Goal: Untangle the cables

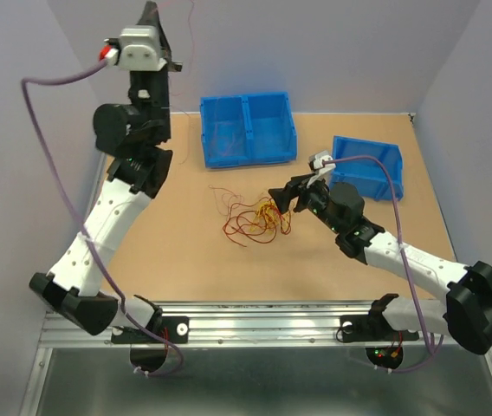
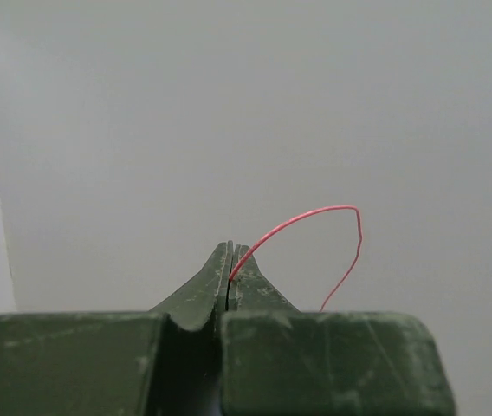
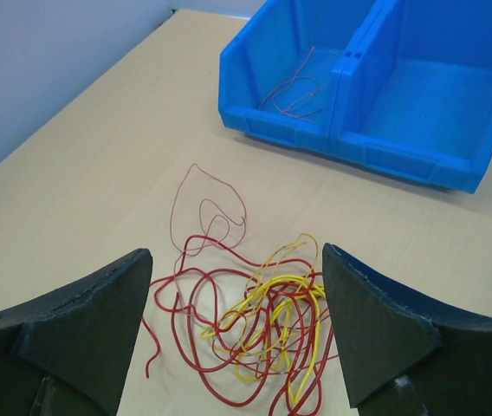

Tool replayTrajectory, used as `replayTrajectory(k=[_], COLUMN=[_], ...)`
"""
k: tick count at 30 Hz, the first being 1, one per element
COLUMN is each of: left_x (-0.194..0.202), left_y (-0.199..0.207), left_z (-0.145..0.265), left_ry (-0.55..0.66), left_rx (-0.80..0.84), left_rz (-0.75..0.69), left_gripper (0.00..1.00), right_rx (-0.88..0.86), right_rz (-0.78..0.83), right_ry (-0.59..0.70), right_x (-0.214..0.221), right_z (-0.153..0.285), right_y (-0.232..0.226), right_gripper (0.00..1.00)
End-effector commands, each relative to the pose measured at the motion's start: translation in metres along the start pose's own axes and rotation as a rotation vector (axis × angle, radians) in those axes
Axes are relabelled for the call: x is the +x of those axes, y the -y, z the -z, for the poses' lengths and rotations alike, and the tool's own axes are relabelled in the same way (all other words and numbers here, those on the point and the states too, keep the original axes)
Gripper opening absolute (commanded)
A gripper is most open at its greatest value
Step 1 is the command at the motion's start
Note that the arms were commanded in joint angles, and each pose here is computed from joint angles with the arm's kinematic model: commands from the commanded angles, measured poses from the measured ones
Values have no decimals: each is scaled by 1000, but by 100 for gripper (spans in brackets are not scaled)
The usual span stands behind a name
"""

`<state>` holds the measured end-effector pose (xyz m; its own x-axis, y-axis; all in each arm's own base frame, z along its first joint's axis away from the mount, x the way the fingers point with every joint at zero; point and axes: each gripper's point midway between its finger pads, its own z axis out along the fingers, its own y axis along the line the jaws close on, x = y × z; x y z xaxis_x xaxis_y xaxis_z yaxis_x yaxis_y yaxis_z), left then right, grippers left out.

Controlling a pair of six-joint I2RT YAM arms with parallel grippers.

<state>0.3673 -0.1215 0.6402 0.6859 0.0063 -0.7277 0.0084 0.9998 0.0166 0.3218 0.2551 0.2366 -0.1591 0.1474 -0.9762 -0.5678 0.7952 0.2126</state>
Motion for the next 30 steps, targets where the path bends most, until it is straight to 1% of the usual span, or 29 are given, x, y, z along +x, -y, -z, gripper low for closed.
replayTrajectory(k=[1,2,4,5,6,7,8,9,11,12,14,18,20,21,24,27,28,30], left_x=[-53,-56,-36,-48,-15,-10,-23,-17,3,23,26,59,66,81,96,134,159,184], left_y=[-2,-2,9,8,28,34,32,35,42,50,49,64,67,73,75,73,69,53], left_z=[-7,-11,-24,-32,-41,-47,-55,-61,-73,-77,-83,-88,-91,-92,-95,-93,-89,-84], left_ry=[168,171,134,158,96,86,113,101,74,53,59,56,59,47,41,-18,-63,-108], left_rx=[6,0,9,2,46,58,48,46,29,29,5,27,27,35,36,39,42,37], left_rz=[64,68,60,69,34,20,18,6,-26,-42,-42,-68,-73,-85,-91,-104,-97,-98], left_gripper=[0,0,1,1,2,2,2,2,1,1,2,2,2,1,1,1,0,0], right_rx=[-12,-12,-16,-16,-12,-10,-8,1,21,35,47,65,75,79,80,85,86,85], right_rz=[-6,-7,-12,-13,-16,-16,-16,-17,-15,-13,-15,-23,-28,-29,-31,-31,-31,-31], right_ry=[22,21,17,12,8,4,1,-3,-6,-9,-10,-13,-9,-4,3,4,3,4], right_x=[-8,-8,-7,-6,-5,-4,-3,-1,1,3,4,7,6,5,3,3,4,4], right_z=[-8,-9,-12,-13,-16,-17,-18,-21,-23,-24,-26,-27,-27,-27,-27,-26,-26,-25], right_y=[-6,-6,-7,-7,-6,-6,-6,-4,0,3,5,8,10,10,10,11,12,11], right_gripper=[84,84,84,84,84,84,84,84,84,84,84,84,84,83,83,83,83,83])
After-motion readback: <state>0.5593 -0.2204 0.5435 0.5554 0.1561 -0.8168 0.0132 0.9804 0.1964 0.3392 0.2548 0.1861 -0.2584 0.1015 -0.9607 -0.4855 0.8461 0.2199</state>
